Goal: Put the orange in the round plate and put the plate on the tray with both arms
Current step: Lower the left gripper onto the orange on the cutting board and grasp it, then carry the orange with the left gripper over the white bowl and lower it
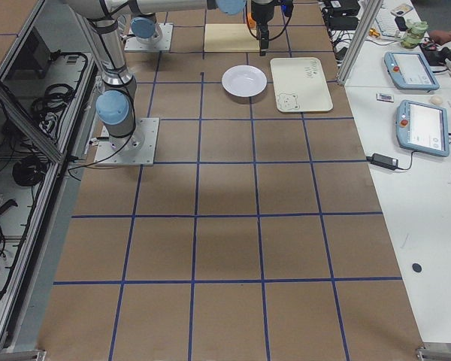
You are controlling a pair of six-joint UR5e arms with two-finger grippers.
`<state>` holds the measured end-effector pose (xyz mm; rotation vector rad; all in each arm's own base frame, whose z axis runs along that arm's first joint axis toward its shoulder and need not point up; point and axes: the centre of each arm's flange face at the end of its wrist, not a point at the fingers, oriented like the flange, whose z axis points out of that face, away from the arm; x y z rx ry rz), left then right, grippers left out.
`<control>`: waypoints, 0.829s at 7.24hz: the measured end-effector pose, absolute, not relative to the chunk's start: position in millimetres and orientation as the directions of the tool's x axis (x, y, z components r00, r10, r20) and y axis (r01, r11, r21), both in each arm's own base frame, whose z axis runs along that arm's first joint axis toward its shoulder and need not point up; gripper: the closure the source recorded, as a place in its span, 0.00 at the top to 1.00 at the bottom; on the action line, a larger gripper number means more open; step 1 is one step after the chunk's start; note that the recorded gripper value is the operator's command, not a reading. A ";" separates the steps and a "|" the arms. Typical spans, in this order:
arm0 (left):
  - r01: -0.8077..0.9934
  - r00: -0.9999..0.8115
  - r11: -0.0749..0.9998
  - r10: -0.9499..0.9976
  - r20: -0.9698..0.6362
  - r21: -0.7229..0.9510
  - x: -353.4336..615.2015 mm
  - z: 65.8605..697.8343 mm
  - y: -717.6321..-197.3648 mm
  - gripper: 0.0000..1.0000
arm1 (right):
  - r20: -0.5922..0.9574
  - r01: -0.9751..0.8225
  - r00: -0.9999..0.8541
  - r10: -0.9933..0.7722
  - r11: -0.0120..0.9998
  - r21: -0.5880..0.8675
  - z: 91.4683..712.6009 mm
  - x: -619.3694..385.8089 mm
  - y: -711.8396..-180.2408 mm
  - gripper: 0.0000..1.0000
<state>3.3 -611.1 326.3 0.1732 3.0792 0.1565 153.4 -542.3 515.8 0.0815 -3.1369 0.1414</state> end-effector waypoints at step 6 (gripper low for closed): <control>0.173 -0.981 0.970 0.185 -0.056 0.168 67.7 204.2 -631.8 0.93 | 0.003 -0.053 -0.999 -0.053 0.995 -0.088 515.4 153.8 -542.1 1.00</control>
